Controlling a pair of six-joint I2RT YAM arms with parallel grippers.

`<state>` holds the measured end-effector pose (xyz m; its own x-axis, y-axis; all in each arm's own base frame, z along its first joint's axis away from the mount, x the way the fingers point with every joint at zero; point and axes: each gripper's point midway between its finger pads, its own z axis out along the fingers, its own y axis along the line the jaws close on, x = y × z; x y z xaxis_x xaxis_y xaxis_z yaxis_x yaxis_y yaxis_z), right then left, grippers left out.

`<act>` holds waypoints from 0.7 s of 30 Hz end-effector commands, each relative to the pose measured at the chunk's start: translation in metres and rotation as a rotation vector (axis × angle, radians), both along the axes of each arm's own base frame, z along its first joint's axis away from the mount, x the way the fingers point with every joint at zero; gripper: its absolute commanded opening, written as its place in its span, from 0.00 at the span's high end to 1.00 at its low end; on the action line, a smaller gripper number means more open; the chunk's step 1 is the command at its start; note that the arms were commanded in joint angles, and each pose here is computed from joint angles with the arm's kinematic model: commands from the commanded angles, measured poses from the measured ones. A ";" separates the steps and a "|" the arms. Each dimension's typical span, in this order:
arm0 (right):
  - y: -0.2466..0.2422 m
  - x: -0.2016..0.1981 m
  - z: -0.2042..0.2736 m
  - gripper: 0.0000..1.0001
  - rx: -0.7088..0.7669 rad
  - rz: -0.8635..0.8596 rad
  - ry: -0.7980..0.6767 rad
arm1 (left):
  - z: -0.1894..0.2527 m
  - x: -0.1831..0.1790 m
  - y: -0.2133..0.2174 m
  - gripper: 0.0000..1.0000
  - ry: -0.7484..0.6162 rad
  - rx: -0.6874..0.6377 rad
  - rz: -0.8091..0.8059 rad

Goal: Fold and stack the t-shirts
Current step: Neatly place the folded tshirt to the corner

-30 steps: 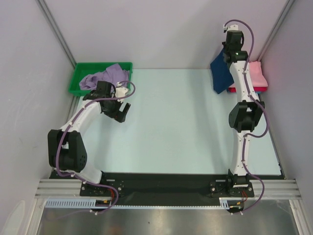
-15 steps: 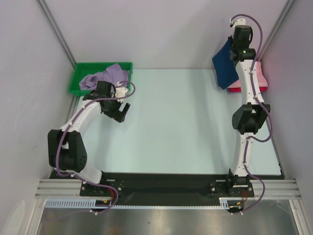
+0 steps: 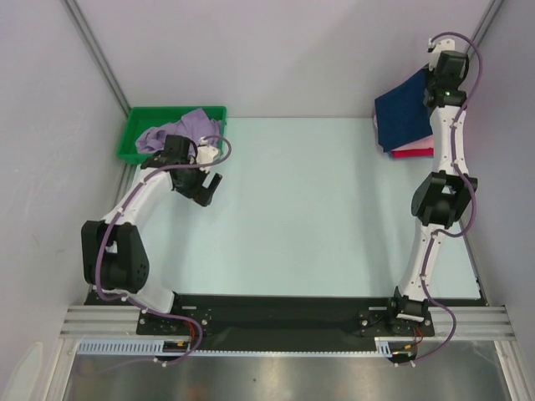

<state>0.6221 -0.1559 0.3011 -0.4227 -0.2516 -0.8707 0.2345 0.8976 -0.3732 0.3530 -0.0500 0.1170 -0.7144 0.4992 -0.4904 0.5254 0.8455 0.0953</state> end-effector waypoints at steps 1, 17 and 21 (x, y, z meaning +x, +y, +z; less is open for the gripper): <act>-0.013 0.024 -0.020 1.00 -0.017 0.048 -0.034 | 0.006 0.006 0.005 0.00 -0.007 0.034 -0.011; -0.088 0.052 -0.061 1.00 -0.174 -0.065 -0.126 | -0.015 0.007 0.017 0.00 0.086 0.134 -0.019; -0.102 0.048 -0.066 0.50 -0.203 -0.130 -0.128 | -0.022 0.004 0.017 0.00 0.103 0.149 -0.028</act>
